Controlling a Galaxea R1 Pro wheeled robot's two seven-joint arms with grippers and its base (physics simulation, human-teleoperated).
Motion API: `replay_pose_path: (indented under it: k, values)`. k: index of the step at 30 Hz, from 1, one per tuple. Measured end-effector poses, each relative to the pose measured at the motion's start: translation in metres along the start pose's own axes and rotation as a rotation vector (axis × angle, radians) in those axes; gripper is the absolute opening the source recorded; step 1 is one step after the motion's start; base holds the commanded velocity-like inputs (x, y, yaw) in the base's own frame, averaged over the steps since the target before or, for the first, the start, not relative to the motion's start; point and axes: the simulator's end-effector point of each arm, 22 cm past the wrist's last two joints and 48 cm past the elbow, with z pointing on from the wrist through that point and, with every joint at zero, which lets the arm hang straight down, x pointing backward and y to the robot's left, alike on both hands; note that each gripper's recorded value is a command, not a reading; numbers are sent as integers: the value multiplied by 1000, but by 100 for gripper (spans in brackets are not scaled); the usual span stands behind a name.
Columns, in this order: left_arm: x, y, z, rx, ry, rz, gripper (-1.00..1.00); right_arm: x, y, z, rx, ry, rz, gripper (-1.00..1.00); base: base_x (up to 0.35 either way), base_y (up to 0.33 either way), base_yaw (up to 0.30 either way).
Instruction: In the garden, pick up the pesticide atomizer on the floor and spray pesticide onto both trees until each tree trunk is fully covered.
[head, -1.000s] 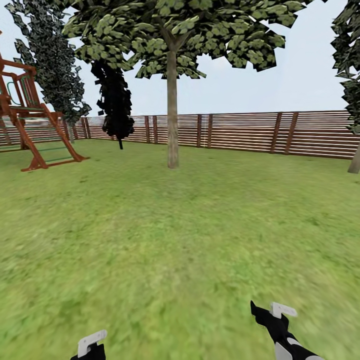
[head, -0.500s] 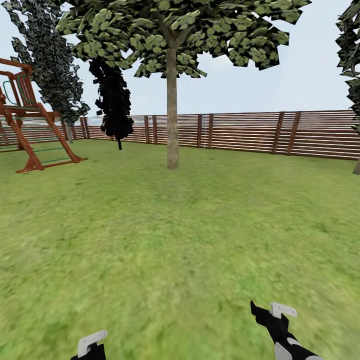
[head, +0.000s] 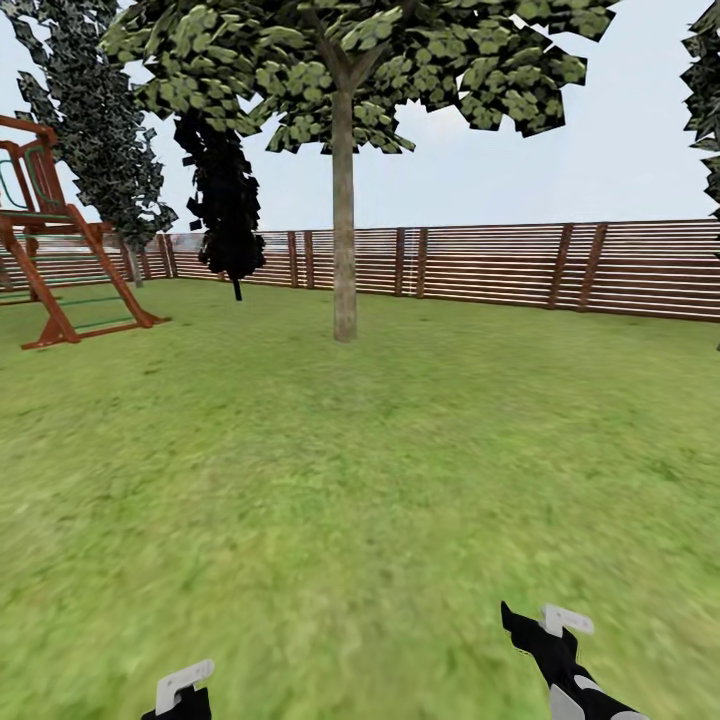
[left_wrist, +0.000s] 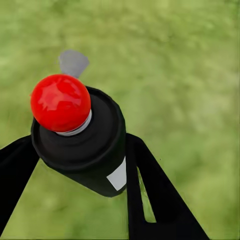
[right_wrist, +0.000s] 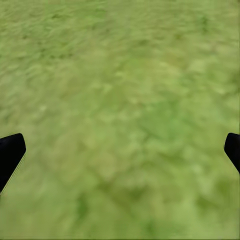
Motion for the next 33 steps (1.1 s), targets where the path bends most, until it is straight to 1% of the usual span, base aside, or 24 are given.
replay_pose_path:
  k: [33]
  values:
    - [0,0,0,0,0,0,-100,0,0,0,0,0,0,100,330,0,0]
